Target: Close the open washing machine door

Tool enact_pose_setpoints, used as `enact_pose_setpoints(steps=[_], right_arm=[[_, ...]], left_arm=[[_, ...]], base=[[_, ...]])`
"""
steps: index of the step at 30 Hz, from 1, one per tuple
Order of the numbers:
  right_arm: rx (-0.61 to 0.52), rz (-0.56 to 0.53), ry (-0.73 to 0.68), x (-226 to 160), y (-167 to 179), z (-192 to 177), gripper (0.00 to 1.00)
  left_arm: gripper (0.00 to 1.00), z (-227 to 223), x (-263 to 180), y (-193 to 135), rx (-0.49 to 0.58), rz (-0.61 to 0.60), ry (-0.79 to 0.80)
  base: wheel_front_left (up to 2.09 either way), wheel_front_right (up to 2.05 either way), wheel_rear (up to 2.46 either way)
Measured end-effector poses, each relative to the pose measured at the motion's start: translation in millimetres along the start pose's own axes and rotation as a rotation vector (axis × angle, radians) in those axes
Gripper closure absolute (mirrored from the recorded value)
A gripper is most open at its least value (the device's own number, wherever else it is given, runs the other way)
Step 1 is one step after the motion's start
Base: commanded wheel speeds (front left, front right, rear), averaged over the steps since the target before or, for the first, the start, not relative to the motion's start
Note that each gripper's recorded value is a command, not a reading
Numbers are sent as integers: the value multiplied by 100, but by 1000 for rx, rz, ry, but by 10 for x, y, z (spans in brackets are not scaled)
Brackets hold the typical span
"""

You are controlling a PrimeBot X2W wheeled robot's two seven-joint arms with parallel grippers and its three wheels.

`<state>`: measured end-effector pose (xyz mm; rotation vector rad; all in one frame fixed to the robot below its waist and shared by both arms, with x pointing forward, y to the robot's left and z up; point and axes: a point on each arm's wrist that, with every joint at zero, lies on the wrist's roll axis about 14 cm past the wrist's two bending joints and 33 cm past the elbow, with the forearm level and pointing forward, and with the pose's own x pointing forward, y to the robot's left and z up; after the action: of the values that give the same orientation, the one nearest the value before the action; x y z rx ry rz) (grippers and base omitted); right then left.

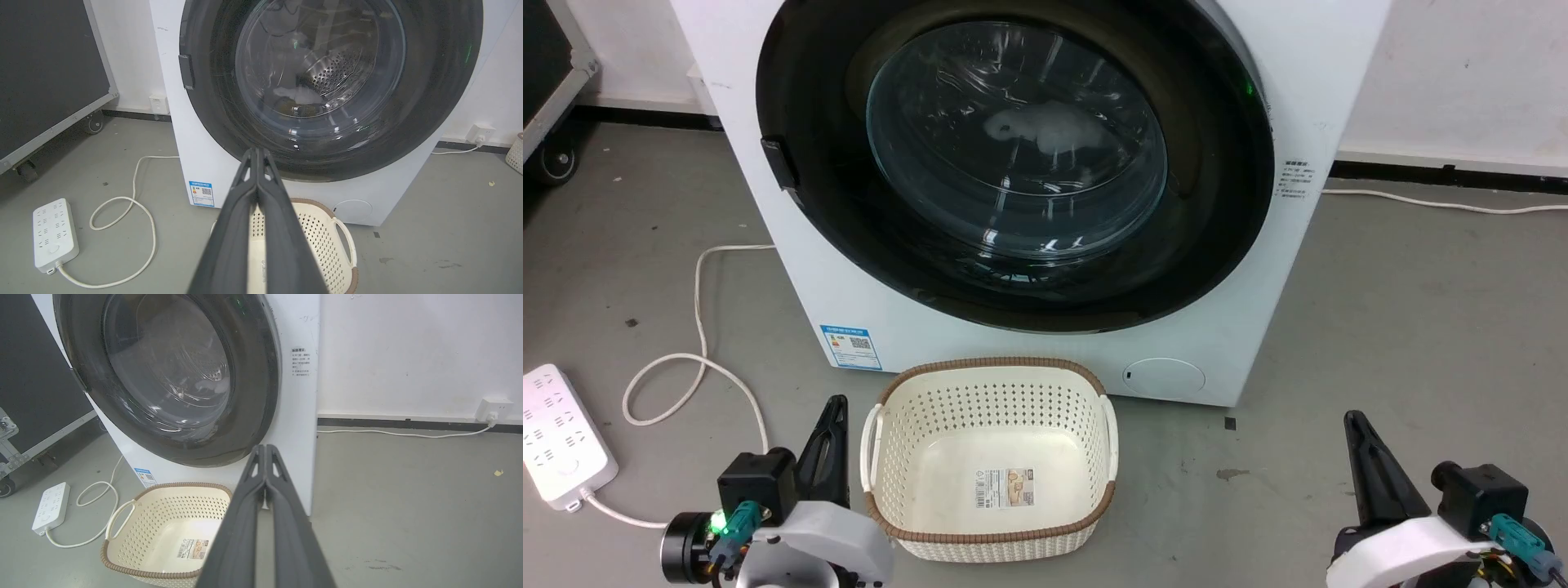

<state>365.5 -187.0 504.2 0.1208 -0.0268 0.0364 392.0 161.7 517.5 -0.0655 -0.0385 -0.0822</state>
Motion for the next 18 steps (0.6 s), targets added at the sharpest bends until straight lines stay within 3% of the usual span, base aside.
enact_pose_setpoints(steps=[18], right_arm=[[-29, 22, 2, 33, 62, 56, 100]], left_arm=[[100, 13, -39, 31, 18, 15, 10]], base=[[0, 0, 0]])
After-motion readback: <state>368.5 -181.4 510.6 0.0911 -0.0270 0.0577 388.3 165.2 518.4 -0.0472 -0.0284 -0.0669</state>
